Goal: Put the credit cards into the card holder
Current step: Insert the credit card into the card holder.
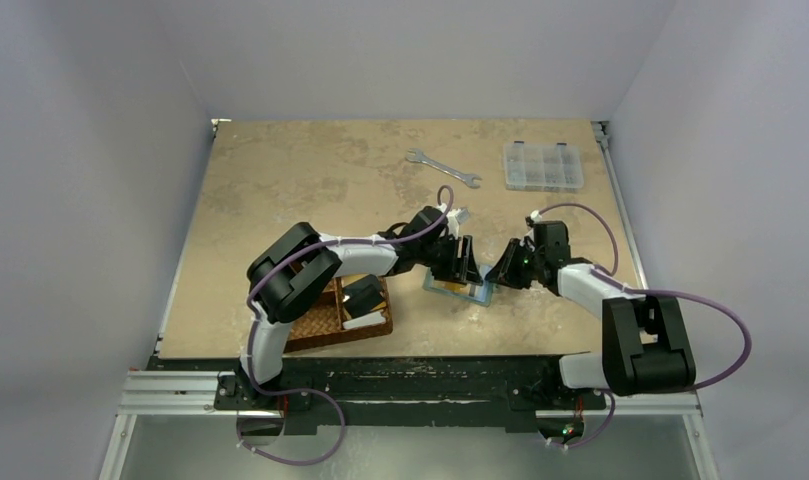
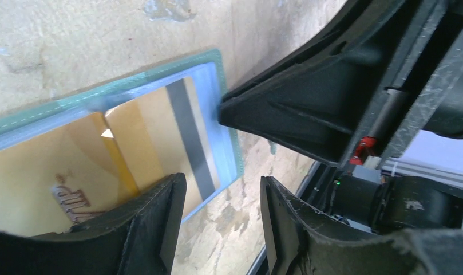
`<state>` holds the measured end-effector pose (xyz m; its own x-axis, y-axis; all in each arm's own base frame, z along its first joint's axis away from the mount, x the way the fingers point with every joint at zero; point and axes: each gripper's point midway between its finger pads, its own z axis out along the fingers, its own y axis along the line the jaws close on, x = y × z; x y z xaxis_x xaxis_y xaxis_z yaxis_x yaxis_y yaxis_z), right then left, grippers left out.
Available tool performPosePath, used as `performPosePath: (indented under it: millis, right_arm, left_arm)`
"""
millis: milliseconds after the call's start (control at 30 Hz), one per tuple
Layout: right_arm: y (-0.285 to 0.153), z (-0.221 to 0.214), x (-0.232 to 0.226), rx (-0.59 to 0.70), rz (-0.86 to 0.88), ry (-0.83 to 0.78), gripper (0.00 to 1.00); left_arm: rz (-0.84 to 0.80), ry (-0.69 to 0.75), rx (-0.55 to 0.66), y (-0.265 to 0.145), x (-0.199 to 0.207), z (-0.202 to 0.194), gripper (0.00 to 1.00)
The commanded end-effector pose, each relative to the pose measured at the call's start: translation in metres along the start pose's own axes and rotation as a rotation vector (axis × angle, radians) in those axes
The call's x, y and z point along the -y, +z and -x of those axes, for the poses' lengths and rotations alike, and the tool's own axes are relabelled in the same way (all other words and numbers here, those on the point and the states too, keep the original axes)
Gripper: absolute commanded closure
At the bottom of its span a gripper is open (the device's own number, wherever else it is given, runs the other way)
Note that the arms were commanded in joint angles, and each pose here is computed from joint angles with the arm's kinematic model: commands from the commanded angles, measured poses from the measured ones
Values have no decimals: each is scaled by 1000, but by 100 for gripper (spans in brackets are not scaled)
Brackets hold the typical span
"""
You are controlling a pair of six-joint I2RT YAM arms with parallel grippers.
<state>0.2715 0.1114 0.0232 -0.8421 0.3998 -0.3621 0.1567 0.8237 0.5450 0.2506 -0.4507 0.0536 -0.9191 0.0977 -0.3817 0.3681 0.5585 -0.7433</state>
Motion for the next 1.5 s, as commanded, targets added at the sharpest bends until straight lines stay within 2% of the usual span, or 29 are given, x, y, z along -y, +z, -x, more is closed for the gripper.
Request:
performPosePath:
  millis: [0, 200, 500, 733, 833, 1000, 1133, 1300, 1467]
  right_arm:
    - [-7, -3, 5, 6, -41, -3, 75]
    - [-11, 2, 1, 22, -33, -18, 69]
    - [-12, 0, -7, 11, -6, -44, 65]
    - [-8, -2, -6, 6, -8, -39, 65]
    - [-6, -4, -6, -3, -5, -33, 65]
    - [-4, -6, -6, -15, 3, -32, 65]
    - [-6, -6, -7, -12, 3, -37, 64]
    - [-12, -1, -5, 14, -24, -36, 59]
    - [-24, 8, -6, 54, -54, -37, 50]
  left_arm:
    - [59, 112, 64, -17, 9, 23, 46]
    - [221, 200, 79, -37, -8, 32, 44]
    - [214, 192, 39, -17, -15, 18, 44]
    - [317, 222, -20, -3, -33, -3, 41]
    - [323, 192, -63, 7, -42, -14, 40]
    - [159, 159, -31, 11, -11, -12, 40]
    - [36, 180, 43, 7, 20, 4, 40]
    - [57, 221, 87, -9, 28, 16, 40]
    - [97, 270, 114, -26, 36, 27, 40]
